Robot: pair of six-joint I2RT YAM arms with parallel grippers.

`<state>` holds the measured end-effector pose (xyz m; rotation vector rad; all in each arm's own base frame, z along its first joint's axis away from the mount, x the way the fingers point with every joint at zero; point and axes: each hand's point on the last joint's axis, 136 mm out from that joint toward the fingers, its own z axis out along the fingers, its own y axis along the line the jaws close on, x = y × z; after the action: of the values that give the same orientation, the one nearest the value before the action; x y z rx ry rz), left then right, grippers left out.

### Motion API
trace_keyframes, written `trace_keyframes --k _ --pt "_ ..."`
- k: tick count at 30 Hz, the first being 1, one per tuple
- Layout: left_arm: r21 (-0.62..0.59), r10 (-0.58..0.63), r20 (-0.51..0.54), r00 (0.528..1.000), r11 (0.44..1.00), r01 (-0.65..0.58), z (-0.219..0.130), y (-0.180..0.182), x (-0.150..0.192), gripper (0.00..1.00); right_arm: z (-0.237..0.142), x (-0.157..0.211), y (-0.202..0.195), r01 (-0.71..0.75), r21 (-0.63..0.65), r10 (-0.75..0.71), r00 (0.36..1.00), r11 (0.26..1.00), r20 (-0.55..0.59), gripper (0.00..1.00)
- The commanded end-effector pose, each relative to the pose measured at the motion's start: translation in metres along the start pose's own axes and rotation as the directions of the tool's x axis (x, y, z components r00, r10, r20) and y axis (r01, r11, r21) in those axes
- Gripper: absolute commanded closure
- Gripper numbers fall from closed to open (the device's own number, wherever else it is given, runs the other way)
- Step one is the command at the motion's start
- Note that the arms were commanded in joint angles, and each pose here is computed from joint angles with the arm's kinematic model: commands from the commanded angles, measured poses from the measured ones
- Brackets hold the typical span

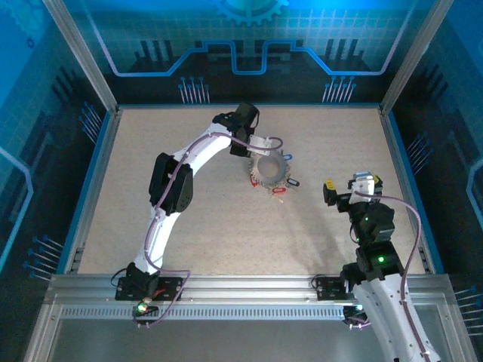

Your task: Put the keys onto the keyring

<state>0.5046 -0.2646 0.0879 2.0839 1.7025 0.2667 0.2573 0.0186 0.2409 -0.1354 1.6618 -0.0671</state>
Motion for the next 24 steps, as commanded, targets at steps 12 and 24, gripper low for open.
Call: trace_keyframes --k 12,24 --pt "0.137 -0.204 -0.240 0.949 0.961 0.241 0.022 -0.060 0.094 0.90 0.004 -0.003 0.003 -0.017 -0.027 0.017 1.000 0.999 -0.005 0.00" --pt "-0.080 -0.708 -0.176 0.684 0.703 0.707 -0.046 -0.052 0.135 0.01 0.013 0.006 0.002 -0.026 -0.012 0.025 0.999 1.000 -0.040 0.00"
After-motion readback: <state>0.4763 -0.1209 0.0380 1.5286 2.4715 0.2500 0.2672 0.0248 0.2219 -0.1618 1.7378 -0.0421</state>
